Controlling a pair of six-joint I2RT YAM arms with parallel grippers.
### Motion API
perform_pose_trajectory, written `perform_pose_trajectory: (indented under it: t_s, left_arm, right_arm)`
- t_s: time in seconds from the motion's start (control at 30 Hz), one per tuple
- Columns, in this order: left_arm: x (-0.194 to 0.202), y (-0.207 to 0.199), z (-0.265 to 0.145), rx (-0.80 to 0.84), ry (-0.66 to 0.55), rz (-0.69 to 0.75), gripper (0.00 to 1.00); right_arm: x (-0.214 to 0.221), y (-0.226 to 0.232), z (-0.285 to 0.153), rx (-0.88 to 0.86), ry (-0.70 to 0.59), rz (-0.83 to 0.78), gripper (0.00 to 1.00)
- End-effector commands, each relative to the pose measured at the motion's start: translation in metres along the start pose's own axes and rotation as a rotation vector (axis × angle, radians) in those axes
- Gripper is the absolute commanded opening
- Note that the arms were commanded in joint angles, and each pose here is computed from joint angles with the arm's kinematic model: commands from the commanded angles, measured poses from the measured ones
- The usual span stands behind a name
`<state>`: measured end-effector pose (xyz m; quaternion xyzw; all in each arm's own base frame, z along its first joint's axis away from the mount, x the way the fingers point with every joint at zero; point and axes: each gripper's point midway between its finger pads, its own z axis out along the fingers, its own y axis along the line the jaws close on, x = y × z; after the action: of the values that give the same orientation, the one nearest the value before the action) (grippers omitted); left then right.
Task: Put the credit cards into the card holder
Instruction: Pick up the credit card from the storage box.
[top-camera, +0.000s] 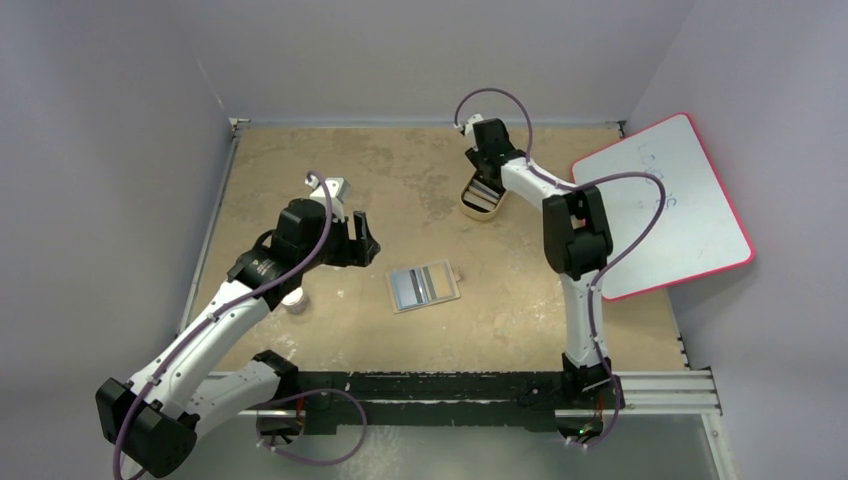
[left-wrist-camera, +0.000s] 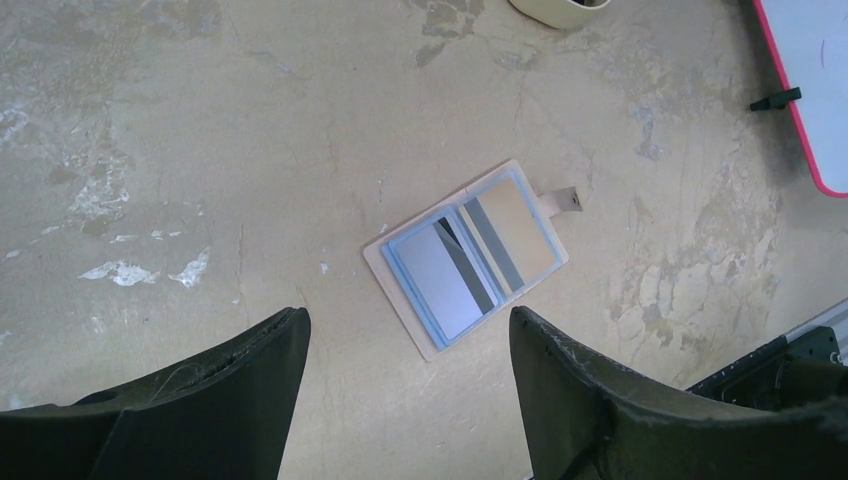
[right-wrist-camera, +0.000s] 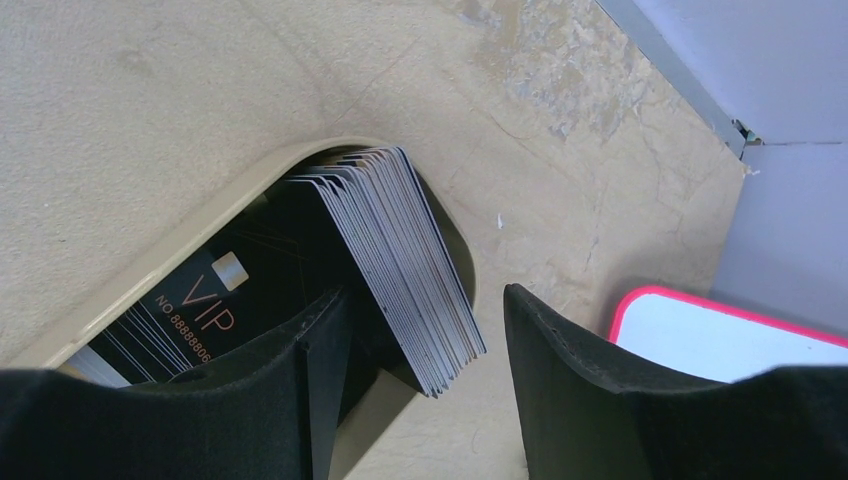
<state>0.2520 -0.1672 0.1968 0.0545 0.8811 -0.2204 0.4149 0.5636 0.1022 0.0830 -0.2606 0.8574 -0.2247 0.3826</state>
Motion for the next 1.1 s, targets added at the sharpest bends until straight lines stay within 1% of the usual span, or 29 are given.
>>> perform_pose_trajectory:
  t_s: [0.0, 0.13, 0.4, 0.63, 0.87, 1.07]
  left_arm:
    - [-0.005, -0.004, -0.002, 0.019, -0.018, 0.021, 0.72]
    - [-0.005, -0.005, -0.003, 0.024, -0.022, 0.022, 0.72]
    - [-0.005, -0.005, -0.003, 0.026, -0.019, 0.024, 0.72]
    - [-0.005, -0.006, -0.003, 0.032, -0.018, 0.026, 0.72]
    - [-0.004, -0.006, -0.003, 0.032, -0.016, 0.025, 0.72]
    - [-0.003, -0.005, -0.002, 0.028, -0.013, 0.024, 0.72]
  right_arm:
    - [-0.017, -0.012, -0.003, 0.023, -0.035, -0.001, 0.60]
    - [-0.015, -0.017, -0.001, 0.058, -0.027, -0.002, 0.59]
    - [-0.022, -0.038, -0.011, 0.138, -0.031, 0.017, 0.47]
    - [-0.025, -0.046, -0.016, 0.162, -0.029, 0.022, 0.43]
    - [-0.030, -0.051, -0.022, 0.170, -0.047, 0.033, 0.33]
    - [-0.032, -0.048, -0.023, 0.152, -0.053, 0.028, 0.21]
